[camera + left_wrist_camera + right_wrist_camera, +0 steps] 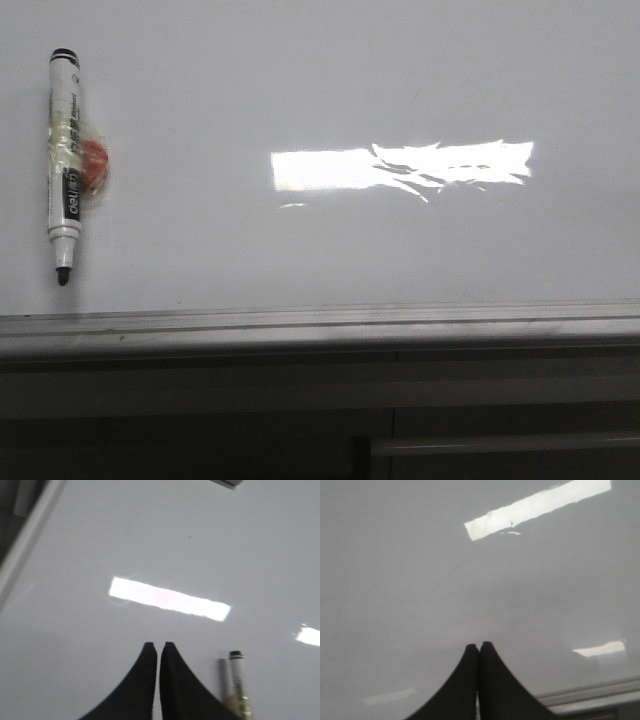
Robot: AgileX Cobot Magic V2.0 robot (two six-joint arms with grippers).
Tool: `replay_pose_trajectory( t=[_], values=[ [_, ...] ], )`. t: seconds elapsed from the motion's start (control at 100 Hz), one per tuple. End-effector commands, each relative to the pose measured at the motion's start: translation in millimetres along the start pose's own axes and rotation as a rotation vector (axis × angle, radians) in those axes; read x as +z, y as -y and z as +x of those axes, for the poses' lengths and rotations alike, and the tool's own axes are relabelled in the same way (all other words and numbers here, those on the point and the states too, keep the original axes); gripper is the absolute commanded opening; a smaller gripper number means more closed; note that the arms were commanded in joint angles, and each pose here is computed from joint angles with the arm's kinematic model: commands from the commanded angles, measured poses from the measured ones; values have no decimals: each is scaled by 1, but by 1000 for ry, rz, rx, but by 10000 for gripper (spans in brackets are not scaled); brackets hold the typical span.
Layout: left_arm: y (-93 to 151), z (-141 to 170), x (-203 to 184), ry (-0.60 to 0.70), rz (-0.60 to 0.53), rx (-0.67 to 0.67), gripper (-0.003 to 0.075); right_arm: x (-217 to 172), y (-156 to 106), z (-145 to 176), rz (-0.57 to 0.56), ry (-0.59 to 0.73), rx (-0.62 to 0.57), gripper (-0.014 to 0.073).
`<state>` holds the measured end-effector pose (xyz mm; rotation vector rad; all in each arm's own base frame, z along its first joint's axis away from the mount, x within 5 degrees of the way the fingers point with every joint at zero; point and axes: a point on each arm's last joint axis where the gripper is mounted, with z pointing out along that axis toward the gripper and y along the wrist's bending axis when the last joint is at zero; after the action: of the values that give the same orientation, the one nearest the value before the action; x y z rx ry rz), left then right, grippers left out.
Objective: Write number 0 on whiteboard
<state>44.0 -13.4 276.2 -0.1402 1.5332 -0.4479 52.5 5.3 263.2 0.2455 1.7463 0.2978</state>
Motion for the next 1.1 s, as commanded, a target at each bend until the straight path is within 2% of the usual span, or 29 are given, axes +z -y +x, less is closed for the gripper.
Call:
replay_pose_trajectory(
  t=[0.0, 0.13, 0.2, 0.25, 0.32, 0.49, 0.54, 0.81, 1.09],
  values=[
    [12, -17, -2, 51, 118, -11, -18, -1, -4, -12, -5, 35, -11, -69],
    [23, -16, -4, 32, 286, 61, -18, -1, -3, -10, 1, 10, -11, -69],
    [26, -15, -4, 18, 339, 76, -7, -1, -3, -10, 0, 12, -11, -69],
    [26, -12, -1, -6, 355, 69, 29, -1, -4, -11, -1, 19, -11, -69],
    [26, -8, 3, -45, 369, 53, 127, 0, -3, -11, -5, 42, -10, -69],
    [21, 4, 19, -114, 313, -31, 461, 3, -2, -8, -10, 43, 6, -69],
    [21, 6, 23, -142, 303, -51, 512, 3, -2, -8, -10, 43, 6, -69],
    [22, 25, 49, -331, 249, -103, 514, 3, -2, -8, -10, 43, 6, -69],
    [20, 24, 58, -327, 209, -62, 514, 3, -2, -8, -10, 40, 6, -69]
  ],
)
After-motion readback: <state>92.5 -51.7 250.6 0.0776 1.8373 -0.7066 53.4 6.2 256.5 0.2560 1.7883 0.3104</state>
